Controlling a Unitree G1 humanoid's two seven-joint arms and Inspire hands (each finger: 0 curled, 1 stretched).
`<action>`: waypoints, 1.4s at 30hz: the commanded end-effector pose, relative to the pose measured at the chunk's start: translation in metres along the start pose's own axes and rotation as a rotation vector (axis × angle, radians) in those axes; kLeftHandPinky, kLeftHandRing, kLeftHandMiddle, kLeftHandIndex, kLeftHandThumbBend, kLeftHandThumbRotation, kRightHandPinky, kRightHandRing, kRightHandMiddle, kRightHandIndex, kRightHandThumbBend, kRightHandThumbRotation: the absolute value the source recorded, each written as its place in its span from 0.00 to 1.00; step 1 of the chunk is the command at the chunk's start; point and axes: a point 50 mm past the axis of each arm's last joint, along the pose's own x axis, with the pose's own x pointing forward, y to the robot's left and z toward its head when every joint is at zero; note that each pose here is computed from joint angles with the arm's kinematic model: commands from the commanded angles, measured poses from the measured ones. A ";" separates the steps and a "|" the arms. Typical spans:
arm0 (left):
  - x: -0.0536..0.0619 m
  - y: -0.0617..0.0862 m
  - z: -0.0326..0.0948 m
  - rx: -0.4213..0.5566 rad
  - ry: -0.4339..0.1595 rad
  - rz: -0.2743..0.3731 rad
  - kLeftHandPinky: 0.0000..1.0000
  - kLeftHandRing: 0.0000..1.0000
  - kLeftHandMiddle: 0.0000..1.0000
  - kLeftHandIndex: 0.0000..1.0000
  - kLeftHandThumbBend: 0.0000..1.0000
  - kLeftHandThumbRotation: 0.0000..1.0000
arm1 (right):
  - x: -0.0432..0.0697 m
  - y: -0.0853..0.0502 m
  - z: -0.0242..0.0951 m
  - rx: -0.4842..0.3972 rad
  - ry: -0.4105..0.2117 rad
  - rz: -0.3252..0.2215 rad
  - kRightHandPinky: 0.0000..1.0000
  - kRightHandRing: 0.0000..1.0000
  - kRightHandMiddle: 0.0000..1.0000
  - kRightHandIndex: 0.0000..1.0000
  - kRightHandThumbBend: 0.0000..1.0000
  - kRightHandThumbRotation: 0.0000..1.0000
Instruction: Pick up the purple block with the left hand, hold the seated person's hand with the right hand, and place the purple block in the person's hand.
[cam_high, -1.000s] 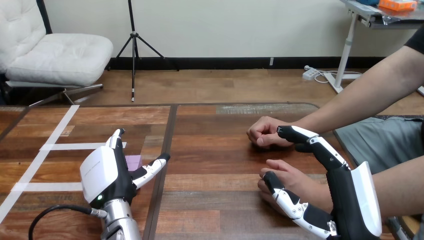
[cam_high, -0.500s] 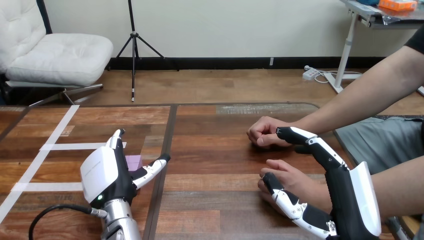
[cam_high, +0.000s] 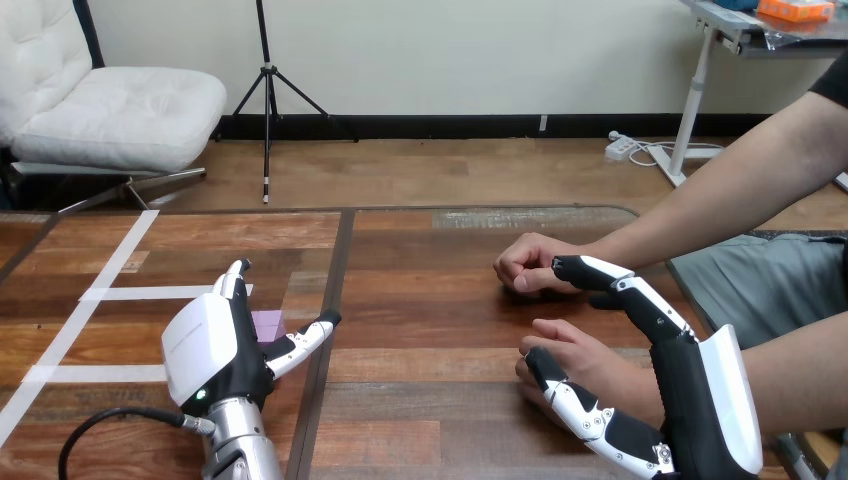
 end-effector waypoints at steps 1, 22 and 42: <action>0.020 0.012 0.026 -0.026 -0.086 0.052 0.80 0.86 0.89 0.89 0.86 0.56 | 0.013 -0.009 0.012 -0.007 -0.081 -0.040 0.71 0.76 0.76 0.75 0.48 0.25; 0.026 0.014 0.028 0.038 -0.092 0.031 0.81 0.87 0.89 0.88 0.82 0.55 | 0.014 -0.009 0.012 -0.009 -0.088 -0.042 0.70 0.76 0.76 0.75 0.48 0.26; 0.031 0.016 0.029 0.087 -0.090 0.030 0.82 0.86 0.88 0.87 0.79 0.50 | 0.014 -0.010 0.012 -0.011 -0.085 -0.051 0.69 0.75 0.75 0.74 0.49 0.28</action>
